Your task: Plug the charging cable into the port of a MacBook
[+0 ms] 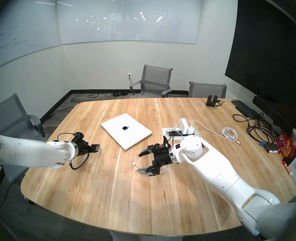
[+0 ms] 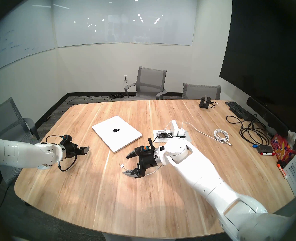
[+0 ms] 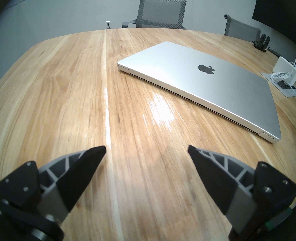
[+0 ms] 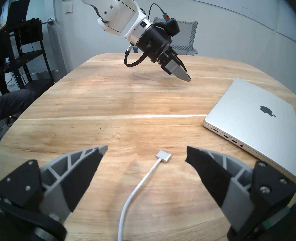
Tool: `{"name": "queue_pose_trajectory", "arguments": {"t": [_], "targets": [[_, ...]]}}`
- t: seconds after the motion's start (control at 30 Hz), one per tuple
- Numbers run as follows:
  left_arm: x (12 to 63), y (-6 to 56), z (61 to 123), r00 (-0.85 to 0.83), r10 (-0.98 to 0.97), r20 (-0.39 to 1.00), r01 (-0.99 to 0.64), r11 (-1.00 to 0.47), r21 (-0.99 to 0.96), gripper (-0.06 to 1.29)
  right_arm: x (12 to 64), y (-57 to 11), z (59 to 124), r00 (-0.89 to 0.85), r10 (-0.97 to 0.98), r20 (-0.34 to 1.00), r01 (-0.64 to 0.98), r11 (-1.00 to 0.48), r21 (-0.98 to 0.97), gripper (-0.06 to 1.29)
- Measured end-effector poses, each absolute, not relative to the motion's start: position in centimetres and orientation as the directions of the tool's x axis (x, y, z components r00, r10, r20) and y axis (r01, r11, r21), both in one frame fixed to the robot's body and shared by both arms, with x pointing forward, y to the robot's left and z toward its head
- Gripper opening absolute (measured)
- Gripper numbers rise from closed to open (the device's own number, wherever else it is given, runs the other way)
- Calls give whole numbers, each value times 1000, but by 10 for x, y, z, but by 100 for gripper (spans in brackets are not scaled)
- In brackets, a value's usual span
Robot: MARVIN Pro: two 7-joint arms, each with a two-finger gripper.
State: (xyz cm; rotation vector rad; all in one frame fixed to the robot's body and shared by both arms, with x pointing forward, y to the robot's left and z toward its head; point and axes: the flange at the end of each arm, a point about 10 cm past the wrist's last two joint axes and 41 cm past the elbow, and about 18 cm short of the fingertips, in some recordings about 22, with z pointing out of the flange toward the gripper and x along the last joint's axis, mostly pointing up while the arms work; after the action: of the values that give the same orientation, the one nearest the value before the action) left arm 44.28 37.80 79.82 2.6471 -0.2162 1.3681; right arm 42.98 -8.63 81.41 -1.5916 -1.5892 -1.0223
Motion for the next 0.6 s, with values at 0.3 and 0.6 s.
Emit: {"name": "queue_pose_trajectory", "arguments": {"t": [0.3, 0.6], "targets": [[443, 378, 798, 573, -57, 818, -198, -978, 70, 127, 434, -86, 806, -21, 503, 864, 998, -40, 48, 124], [443, 378, 798, 573, -57, 818, -198, -978, 70, 127, 437, -86, 804, -17, 511, 859, 999, -36, 41, 124]]}}
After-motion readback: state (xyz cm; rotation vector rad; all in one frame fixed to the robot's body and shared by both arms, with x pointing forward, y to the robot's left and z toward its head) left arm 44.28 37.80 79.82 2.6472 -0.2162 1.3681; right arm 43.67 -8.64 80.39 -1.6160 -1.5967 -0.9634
